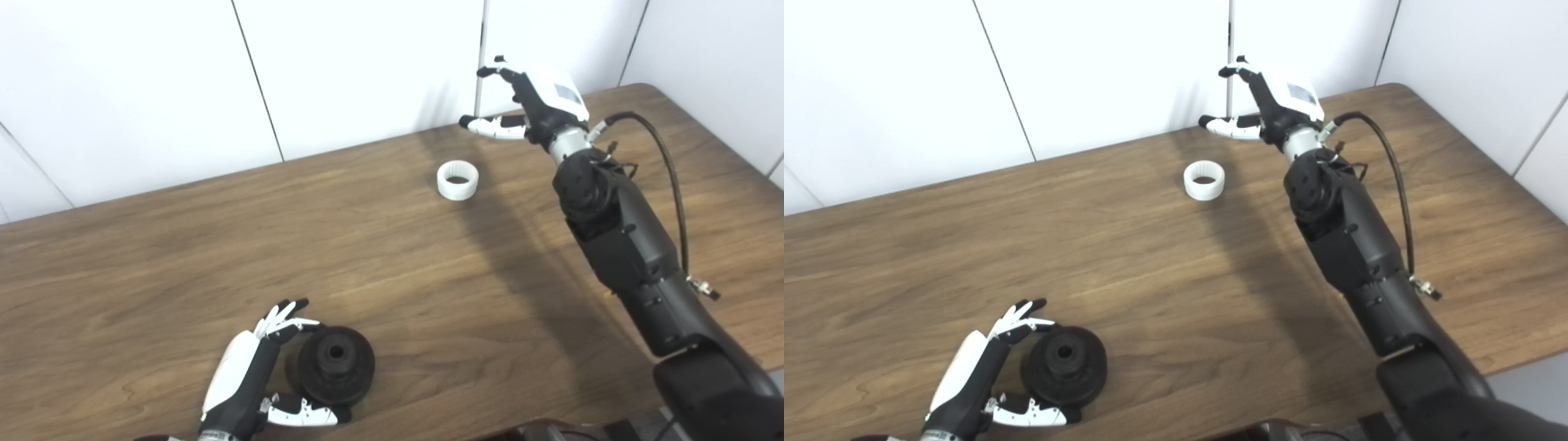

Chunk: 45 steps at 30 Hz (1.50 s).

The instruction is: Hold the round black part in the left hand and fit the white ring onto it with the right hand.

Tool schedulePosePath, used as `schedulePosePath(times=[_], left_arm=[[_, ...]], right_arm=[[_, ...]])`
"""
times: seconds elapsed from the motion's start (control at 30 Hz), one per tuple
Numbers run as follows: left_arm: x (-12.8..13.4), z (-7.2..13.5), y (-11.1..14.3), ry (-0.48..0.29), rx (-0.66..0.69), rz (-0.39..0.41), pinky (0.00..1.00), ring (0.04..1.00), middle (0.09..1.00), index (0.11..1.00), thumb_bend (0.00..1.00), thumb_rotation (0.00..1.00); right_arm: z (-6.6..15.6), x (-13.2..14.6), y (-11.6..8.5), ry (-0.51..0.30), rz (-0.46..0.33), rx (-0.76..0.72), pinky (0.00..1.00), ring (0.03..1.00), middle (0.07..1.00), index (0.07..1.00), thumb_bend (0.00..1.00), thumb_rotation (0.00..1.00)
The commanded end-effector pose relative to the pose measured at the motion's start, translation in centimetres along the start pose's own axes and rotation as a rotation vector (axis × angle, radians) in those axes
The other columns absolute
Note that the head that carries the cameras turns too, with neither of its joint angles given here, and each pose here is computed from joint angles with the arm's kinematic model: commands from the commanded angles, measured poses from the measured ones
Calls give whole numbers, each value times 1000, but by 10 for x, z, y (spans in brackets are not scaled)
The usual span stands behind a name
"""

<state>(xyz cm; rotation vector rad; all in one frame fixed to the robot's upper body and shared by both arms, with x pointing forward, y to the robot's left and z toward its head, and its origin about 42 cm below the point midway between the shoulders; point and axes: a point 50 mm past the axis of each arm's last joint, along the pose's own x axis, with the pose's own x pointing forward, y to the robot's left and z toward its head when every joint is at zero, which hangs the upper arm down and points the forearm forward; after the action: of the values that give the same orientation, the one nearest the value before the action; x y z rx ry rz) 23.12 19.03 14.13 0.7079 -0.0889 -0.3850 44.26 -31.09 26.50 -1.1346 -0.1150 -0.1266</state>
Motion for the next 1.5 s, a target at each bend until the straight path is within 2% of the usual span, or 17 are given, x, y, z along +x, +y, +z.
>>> schedulePosePath(times=[0.0,0.03,0.13,0.33,0.77,1.03,1.27,1.47], left_arm=[[5,8,7,-52,18,32,1000,1000,946,570,913,150],[4,8,7,-51,17,31,1000,1000,947,571,911,155],[4,8,7,-49,15,32,1000,1000,947,572,909,161],[4,8,7,-43,10,32,1000,1000,949,574,912,152],[4,8,5,-38,12,33,1000,1000,950,576,912,146],[4,7,5,-36,17,36,1000,1000,949,575,911,150],[4,7,5,-37,16,38,1000,1000,947,572,917,145],[2,8,6,-31,10,34,1000,1000,952,577,911,159]], right_arm=[[8,19,-28,-59,-26,-52,808,952,973,868,795,721],[5,21,-26,-56,-4,-67,832,963,981,873,848,764],[0,25,-21,-50,56,-103,879,983,995,884,912,827],[-7,31,-8,-45,172,-128,920,1000,1000,880,998,864],[-7,17,26,-23,310,-109,984,1000,1000,859,1000,830],[-10,7,40,-27,345,-101,977,1000,1000,847,1000,825],[-11,3,50,-29,358,-84,994,1000,1000,848,1000,781],[-10,-1,59,-24,331,-79,980,1000,1000,820,992,635]])
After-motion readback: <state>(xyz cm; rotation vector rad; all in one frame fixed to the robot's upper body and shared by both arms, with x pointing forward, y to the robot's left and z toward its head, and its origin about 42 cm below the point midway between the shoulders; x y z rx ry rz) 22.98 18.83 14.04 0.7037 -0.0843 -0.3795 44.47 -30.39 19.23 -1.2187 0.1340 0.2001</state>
